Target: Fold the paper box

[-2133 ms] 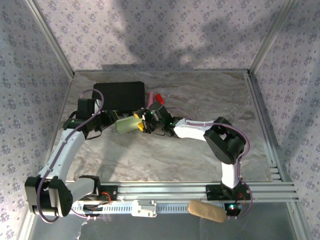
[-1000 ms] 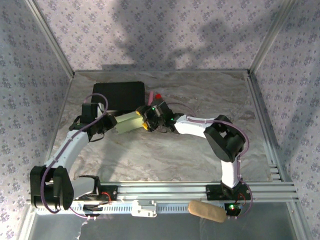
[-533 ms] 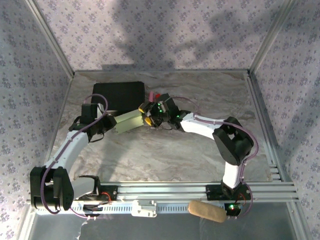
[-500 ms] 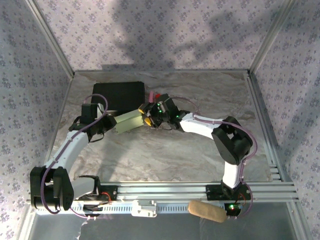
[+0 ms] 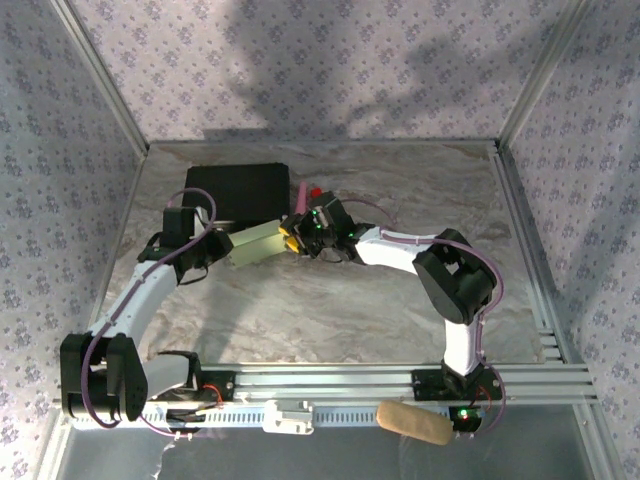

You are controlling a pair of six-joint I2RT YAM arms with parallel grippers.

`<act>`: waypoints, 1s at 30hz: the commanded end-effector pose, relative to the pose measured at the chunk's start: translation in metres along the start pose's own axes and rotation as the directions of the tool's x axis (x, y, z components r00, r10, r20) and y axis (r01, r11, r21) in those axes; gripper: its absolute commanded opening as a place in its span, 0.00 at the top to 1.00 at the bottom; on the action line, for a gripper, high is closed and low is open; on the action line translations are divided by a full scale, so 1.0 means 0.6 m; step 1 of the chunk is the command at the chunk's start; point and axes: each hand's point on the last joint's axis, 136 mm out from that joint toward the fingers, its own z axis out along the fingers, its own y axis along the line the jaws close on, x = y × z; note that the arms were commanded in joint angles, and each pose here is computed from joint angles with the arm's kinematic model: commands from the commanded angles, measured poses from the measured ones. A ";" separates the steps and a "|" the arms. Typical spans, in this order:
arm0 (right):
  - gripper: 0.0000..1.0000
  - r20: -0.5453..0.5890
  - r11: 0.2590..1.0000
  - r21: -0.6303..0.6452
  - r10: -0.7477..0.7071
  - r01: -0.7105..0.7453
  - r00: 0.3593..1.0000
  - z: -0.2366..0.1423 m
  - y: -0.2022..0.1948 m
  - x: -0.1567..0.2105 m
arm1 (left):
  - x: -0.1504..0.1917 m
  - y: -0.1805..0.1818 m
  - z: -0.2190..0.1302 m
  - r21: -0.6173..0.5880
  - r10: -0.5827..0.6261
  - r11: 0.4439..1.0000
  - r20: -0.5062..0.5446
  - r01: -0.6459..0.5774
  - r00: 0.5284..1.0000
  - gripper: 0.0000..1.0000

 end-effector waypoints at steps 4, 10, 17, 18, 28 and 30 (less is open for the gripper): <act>0.63 0.004 0.993 0.112 0.046 -0.046 0.999 0.017 -0.075 -0.008 | 0.017 0.027 -0.004 -0.076 0.003 0.997 -0.039 -0.006 0.999 0.81; 0.66 0.012 0.988 0.141 0.068 -0.069 0.998 0.018 -0.097 -0.010 | 0.010 0.024 -0.016 -0.082 0.015 0.996 -0.026 -0.017 1.000 0.74; 0.67 0.015 0.988 0.141 0.067 -0.068 0.998 0.015 -0.097 -0.011 | -0.006 0.012 -0.029 -0.064 0.029 0.998 0.001 -0.029 1.000 0.69; 0.68 0.013 0.988 0.138 0.068 -0.069 0.998 0.014 -0.096 -0.011 | -0.008 0.010 -0.027 -0.046 0.025 0.999 0.004 -0.024 1.000 0.69; 0.69 0.014 0.989 0.129 0.064 -0.065 0.998 0.009 -0.085 -0.015 | 0.011 0.023 0.012 -0.008 -0.020 1.000 -0.055 0.019 0.998 0.83; 0.69 0.016 0.989 0.133 0.067 -0.069 0.998 0.008 -0.087 -0.016 | 0.017 0.025 0.015 -0.005 -0.024 1.000 -0.060 0.024 0.998 0.86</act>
